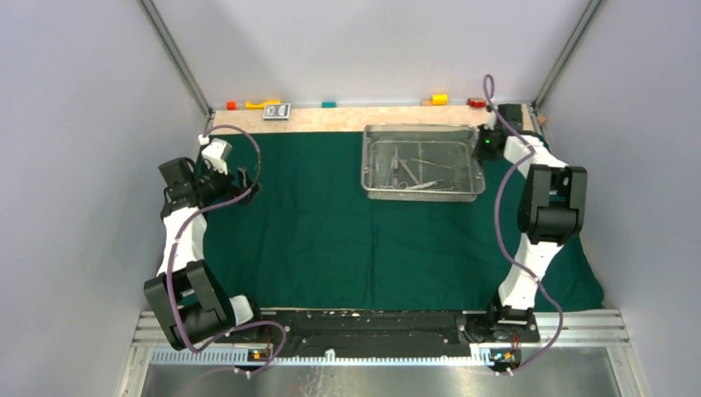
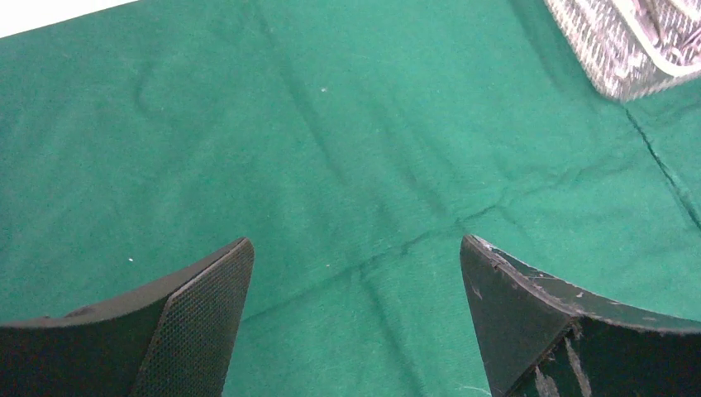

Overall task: Open and lay out the surgical kit
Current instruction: Move the container from the surgical kit.

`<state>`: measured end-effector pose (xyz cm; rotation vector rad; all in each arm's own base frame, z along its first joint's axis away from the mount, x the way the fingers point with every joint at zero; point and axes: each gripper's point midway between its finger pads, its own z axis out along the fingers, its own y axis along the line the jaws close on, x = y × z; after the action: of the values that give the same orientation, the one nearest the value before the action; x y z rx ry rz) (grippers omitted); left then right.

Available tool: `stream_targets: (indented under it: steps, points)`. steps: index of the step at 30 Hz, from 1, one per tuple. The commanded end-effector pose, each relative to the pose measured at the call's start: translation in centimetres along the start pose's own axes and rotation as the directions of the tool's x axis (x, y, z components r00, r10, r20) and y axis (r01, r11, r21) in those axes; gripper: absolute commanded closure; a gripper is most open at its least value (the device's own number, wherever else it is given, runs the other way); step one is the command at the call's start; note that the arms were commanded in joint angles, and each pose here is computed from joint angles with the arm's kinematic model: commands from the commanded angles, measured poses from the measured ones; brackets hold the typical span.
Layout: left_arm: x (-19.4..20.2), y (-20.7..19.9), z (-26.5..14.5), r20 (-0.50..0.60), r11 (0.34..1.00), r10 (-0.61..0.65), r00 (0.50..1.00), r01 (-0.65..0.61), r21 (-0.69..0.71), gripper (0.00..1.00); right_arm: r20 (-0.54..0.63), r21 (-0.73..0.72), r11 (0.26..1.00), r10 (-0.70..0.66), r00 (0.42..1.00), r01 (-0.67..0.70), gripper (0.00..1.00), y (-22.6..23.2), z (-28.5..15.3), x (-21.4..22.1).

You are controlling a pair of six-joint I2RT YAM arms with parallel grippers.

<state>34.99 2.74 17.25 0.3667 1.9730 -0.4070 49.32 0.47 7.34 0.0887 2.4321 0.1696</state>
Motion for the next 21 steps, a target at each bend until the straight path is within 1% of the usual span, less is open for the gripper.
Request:
stream_targets:
  steps: [1, 4, 7, 12, 21]
  points:
    - [-0.8, -0.4, -0.1, 0.024, 0.998, 0.068, 0.997, -0.068, -0.007, 0.01, 0.186, 0.062, 0.998, -0.002, 0.983, -0.009, 1.00, -4.0, -4.0, -6.5]
    - [-0.9, -0.6, -0.1, 0.023, 0.997, 0.074, 0.997, -0.074, -0.006, 0.01, 0.160, 0.106, 0.994, -0.057, 0.986, 0.041, 1.00, -6.3, -3.4, -6.5]
    - [-0.9, -0.7, 0.0, 0.020, 0.997, 0.077, 0.997, -0.077, -0.007, 0.01, 0.138, 0.111, 0.991, -0.094, 0.986, 0.079, 1.00, -7.7, -2.8, -6.5]
    - [-0.8, -0.6, 0.2, 0.011, 0.996, 0.083, 0.996, -0.083, -0.017, 0.01, 0.110, 0.118, 0.978, -0.188, 0.976, 0.175, 1.00, -8.4, -1.9, -6.4]
    - [-0.9, -0.6, 0.3, 0.005, 0.996, 0.084, 0.996, -0.084, -0.021, 0.01, 0.088, 0.109, 0.974, -0.209, 0.974, 0.199, 1.00, -8.5, -1.0, -5.7]
